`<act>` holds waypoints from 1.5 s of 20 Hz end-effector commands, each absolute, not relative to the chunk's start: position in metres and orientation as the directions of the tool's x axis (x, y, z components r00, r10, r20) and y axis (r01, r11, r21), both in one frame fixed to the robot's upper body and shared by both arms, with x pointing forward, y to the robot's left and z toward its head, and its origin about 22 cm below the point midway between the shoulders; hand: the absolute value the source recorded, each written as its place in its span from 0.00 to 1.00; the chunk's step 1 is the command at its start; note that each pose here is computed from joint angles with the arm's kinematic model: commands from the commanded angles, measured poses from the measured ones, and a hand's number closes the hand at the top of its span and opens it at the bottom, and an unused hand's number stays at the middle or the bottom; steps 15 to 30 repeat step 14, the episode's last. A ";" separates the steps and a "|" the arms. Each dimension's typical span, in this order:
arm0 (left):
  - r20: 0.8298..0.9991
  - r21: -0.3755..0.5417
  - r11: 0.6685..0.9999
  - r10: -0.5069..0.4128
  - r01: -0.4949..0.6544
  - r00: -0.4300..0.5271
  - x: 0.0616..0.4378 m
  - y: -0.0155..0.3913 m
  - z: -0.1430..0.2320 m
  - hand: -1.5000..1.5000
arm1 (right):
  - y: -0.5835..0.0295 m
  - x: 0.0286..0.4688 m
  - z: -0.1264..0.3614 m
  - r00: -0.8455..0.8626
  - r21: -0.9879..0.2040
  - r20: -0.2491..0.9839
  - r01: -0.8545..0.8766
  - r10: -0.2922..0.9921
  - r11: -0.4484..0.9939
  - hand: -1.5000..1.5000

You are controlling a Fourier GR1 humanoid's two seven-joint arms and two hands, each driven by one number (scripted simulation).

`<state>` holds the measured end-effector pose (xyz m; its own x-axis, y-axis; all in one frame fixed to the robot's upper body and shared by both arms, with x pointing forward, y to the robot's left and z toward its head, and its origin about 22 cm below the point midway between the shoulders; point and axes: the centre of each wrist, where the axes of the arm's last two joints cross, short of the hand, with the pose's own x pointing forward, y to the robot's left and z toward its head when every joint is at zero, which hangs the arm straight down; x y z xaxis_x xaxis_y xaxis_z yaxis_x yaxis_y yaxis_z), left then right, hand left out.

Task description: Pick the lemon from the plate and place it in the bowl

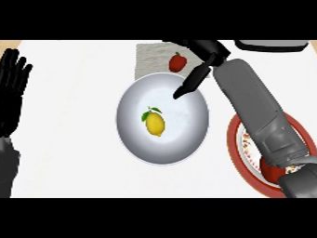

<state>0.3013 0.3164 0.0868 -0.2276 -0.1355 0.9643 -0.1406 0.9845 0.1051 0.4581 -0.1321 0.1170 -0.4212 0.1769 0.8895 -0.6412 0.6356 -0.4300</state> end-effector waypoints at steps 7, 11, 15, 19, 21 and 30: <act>0.958 0.098 0.991 -0.119 -0.093 -0.262 0.305 0.312 0.097 0.50 | -0.250 0.473 0.146 -0.332 -0.306 0.935 -0.577 0.125 0.757 0.00; 0.953 0.098 0.992 -0.117 -0.082 -0.281 0.314 0.304 0.099 0.50 | -0.278 0.473 0.164 -0.352 -0.292 0.931 -0.550 0.100 0.782 0.00; 0.953 0.092 0.993 -0.109 -0.072 -0.282 0.315 0.293 0.098 0.50 | -0.297 0.467 0.155 -0.337 -0.275 0.938 -0.570 0.085 0.774 0.00; 0.953 0.092 0.993 -0.109 -0.072 -0.282 0.315 0.293 0.098 0.50 | -0.297 0.467 0.155 -0.337 -0.275 0.938 -0.570 0.085 0.774 0.00; 0.953 0.092 0.993 -0.109 -0.072 -0.282 0.315 0.293 0.098 0.50 | -0.297 0.467 0.155 -0.337 -0.275 0.938 -0.570 0.085 0.774 0.00; 0.953 0.092 0.993 -0.109 -0.072 -0.282 0.315 0.293 0.098 0.50 | -0.297 0.467 0.155 -0.337 -0.275 0.938 -0.570 0.085 0.774 0.00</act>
